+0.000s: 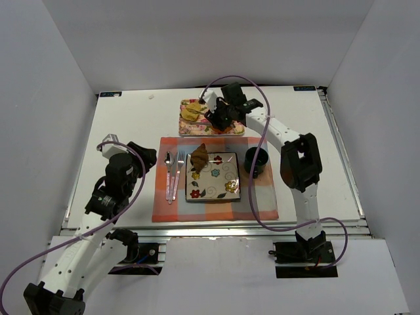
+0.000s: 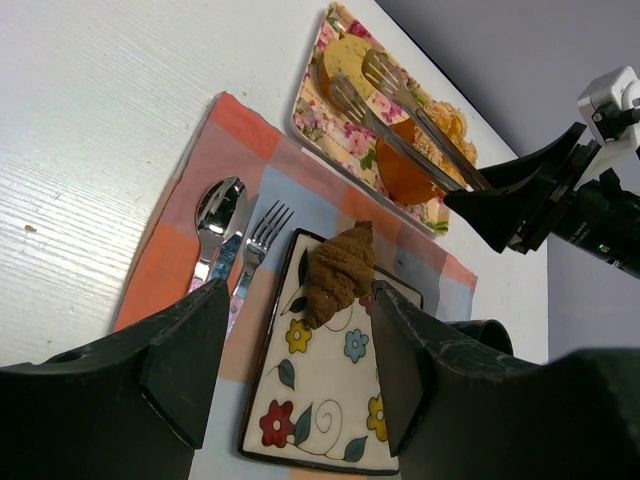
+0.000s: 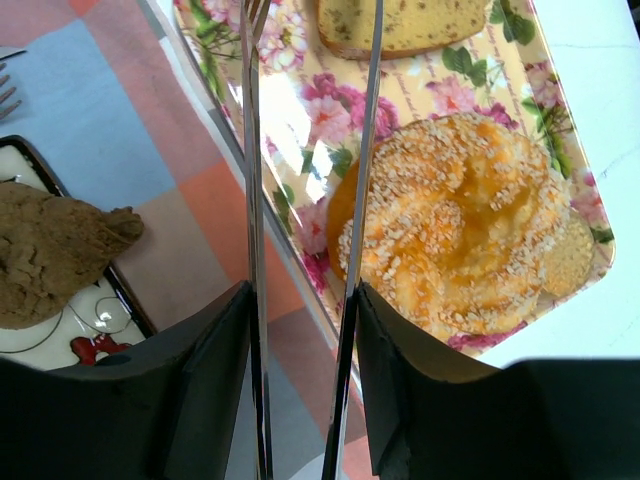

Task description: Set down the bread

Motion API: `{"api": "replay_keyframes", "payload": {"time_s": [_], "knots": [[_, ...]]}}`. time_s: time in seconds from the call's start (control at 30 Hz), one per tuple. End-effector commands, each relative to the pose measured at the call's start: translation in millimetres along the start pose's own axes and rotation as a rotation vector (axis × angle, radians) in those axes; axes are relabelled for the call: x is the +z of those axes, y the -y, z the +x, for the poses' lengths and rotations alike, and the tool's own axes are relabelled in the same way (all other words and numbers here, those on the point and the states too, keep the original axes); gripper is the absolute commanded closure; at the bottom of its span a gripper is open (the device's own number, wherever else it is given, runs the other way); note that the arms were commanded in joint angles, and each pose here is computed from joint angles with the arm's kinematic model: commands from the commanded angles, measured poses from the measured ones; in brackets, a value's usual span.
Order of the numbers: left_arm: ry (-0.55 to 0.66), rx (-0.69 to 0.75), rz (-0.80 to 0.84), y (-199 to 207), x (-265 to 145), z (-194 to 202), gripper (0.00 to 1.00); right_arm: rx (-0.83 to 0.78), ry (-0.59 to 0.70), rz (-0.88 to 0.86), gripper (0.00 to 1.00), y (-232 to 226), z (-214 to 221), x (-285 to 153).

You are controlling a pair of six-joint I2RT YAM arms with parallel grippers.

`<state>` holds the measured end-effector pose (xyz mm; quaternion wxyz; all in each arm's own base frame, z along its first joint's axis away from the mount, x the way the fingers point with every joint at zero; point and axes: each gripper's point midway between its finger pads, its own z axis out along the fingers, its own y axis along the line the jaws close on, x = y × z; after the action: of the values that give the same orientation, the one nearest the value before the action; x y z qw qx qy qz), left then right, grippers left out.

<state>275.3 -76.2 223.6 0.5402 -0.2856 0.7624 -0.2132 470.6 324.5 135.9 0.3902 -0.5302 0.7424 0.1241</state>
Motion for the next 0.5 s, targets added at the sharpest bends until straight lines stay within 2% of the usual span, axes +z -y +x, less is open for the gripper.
{"api": "replay_keyframes", "payload": {"time_s": [0.0, 0.23, 0.33, 0.47], "knots": [[0.022, -0.012, 0.007, 1, 0, -5, 0.32, -0.045, 0.054, 0.024, 0.5, 6, -25, -6], [0.022, -0.006, 0.004, 1, -2, -5, 0.32, -0.075, -0.012, 0.06, 0.52, 5, -11, 12], [0.026, -0.008, 0.002, 0, -3, -6, 0.32, -0.082, -0.045, 0.061, 0.56, 3, -5, 18], [0.032, -0.014, 0.002, -1, -5, -8, 0.32, -0.091, -0.06, 0.053, 0.69, 3, -2, 18]]}}
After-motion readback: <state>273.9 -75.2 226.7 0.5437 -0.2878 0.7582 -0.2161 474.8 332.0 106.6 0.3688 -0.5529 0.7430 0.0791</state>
